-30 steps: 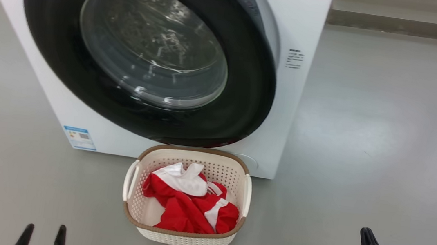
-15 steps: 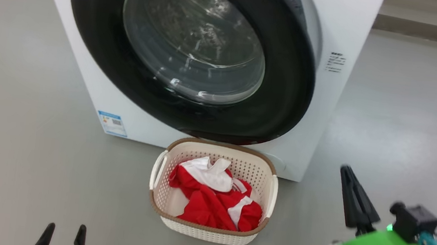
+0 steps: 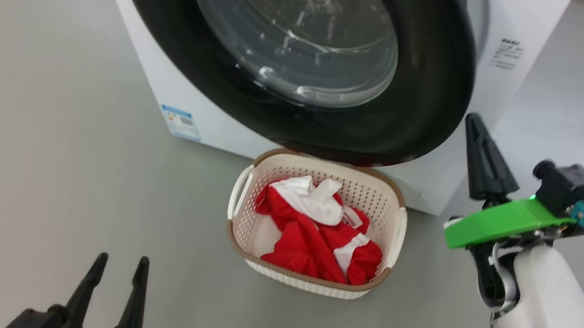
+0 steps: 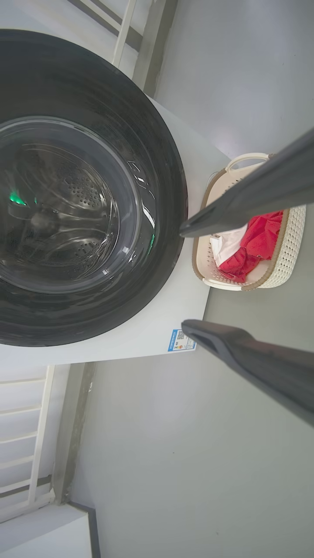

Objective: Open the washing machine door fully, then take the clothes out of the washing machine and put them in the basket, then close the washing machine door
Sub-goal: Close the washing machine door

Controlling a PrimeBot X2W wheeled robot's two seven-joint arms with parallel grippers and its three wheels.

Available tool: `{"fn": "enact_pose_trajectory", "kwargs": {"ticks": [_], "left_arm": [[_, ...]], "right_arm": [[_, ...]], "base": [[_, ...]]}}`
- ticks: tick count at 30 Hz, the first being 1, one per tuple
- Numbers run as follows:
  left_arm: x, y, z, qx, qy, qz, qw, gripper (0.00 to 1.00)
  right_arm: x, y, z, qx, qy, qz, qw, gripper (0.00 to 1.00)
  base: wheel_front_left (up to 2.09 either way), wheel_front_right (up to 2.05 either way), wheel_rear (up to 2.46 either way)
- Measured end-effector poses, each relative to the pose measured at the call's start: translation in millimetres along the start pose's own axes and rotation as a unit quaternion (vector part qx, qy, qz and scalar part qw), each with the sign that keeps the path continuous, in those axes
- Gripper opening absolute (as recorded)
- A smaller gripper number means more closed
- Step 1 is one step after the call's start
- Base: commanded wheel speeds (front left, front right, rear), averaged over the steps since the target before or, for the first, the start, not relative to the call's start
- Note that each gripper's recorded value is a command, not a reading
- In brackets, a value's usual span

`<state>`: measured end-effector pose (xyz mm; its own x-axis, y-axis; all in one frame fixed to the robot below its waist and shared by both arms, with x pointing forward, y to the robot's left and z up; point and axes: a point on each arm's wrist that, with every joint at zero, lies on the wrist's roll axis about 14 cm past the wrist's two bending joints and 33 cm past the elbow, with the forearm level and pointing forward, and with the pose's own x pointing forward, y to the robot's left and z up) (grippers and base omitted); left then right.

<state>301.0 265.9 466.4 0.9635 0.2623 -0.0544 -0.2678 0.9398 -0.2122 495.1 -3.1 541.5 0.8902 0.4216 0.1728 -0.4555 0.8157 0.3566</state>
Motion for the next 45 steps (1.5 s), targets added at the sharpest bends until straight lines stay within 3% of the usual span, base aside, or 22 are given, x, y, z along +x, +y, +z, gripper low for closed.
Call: {"fn": "enact_pose_trajectory", "kwargs": {"ticks": [7,20,45], "left_arm": [[9.3,-5.1,-4.7,-0.004,0.010,0.000,1.000,1.00],[19.2,-5.9,-12.5,-0.008,0.026,0.007,1.000,1.00],[28.3,-3.9,-21.8,-0.012,0.044,0.018,0.999,1.00]], "right_arm": [[24.5,-10.7,-31.4,0.013,0.036,-0.008,0.999,0.00],[64.4,-19.1,-48.5,0.021,0.039,-0.006,0.999,0.00],[112.2,-40.8,-46.7,0.043,0.000,-0.030,0.999,0.00]], "base": [[0.00,0.00,0.00],[0.00,0.00,0.00],[0.00,0.00,0.00]]}}
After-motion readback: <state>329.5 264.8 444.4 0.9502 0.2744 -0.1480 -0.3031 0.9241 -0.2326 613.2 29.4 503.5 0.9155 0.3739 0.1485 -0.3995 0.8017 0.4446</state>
